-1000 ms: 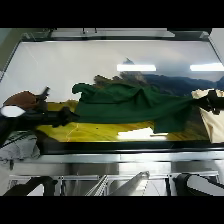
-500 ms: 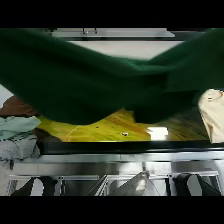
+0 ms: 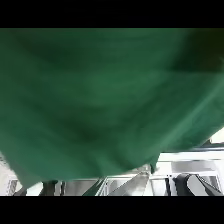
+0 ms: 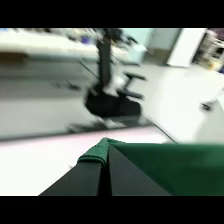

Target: Fold the shirts.

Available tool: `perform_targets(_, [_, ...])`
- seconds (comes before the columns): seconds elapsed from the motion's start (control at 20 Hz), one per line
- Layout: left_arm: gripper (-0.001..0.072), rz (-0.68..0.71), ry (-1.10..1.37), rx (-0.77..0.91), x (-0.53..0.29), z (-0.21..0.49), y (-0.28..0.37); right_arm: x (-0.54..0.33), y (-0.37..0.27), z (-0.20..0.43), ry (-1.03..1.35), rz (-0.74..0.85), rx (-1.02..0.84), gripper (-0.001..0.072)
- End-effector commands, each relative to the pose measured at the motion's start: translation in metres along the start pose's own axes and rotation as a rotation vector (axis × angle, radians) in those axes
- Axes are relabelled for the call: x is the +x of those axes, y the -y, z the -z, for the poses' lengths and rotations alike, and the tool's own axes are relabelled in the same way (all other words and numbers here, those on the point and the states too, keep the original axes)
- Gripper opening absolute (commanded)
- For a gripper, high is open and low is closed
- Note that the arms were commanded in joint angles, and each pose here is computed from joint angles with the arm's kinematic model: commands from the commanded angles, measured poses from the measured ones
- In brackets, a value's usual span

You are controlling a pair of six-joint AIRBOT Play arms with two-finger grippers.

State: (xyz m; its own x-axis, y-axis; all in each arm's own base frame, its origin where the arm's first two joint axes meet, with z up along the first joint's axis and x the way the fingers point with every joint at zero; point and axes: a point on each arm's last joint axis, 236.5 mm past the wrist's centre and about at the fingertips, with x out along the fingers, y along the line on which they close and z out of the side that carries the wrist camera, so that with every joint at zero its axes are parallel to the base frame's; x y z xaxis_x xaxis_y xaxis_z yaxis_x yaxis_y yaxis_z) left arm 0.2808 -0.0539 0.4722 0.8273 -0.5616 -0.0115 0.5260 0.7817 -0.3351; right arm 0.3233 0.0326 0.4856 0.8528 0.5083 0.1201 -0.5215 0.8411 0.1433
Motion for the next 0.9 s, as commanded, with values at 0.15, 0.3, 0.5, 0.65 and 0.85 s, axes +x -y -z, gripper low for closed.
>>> perform_targets(0.15, [0.0018, 0.003, -0.566, -0.419, 0.116, 0.242, -0.138, 0.110, 0.106, 0.293, -0.577, -0.115, 0.573, 0.0026])
perform_targets(0.3, [0.0017, -0.112, -0.655, -0.515, 0.148, 0.328, -0.212, 0.135, 0.150, 0.408, -0.674, -0.046, 0.751, 0.0026])
perform_targets(0.5, [0.0014, -0.145, -0.707, -0.616, 0.171, 0.377, -0.283, 0.152, 0.198, 0.474, -0.584, -0.008, 0.965, 0.0025])
perform_targets(0.65, [0.0014, -0.133, -0.723, -0.624, 0.191, 0.391, -0.305, 0.159, 0.216, 0.485, -0.544, -0.009, 1.007, 0.0026])
perform_targets(0.85, [0.0008, -0.099, -0.765, -0.646, 0.200, 0.404, -0.316, 0.147, 0.222, 0.491, -0.582, -0.003, 0.997, 0.0025])
